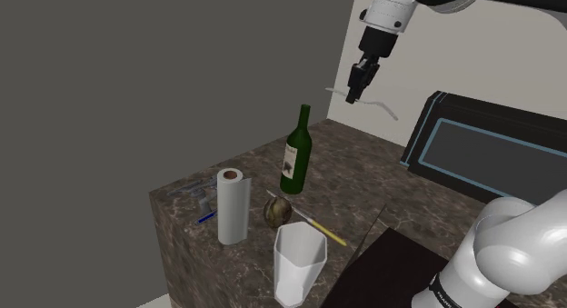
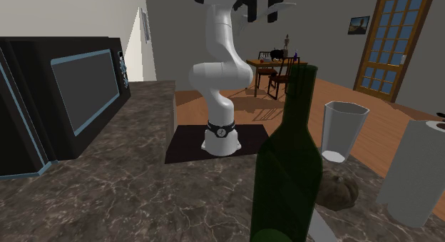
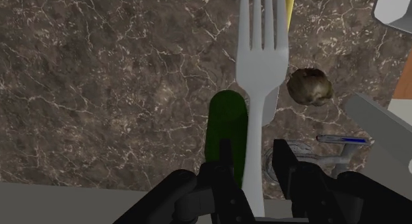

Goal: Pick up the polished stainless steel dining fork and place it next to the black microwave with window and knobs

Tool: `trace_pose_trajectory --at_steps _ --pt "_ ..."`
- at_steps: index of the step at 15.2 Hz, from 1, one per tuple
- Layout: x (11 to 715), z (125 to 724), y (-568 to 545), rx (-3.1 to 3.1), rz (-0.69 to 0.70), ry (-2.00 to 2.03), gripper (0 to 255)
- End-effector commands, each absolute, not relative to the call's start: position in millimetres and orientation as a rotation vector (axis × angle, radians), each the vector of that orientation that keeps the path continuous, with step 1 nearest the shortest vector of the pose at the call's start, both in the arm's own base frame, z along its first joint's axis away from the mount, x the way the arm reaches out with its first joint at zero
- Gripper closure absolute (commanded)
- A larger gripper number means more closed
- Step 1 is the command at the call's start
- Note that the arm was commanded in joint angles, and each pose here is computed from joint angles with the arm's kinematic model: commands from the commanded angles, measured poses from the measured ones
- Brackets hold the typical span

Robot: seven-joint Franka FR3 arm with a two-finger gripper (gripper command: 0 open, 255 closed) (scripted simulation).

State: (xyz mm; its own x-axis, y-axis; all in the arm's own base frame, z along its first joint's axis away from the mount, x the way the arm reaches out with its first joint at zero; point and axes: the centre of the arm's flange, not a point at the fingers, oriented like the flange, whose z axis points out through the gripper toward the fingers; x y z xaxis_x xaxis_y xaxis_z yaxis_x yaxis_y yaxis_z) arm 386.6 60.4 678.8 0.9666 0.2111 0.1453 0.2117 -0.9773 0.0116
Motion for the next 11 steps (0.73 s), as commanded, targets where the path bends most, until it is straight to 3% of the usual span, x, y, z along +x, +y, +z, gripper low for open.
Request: trace_pose_trajectory --at_steps 1,11 --pt "387 690 59 -3.111 -0.229 -0.334 255" --pt "377 735 52 -3.111 -0.229 -0.334 255"
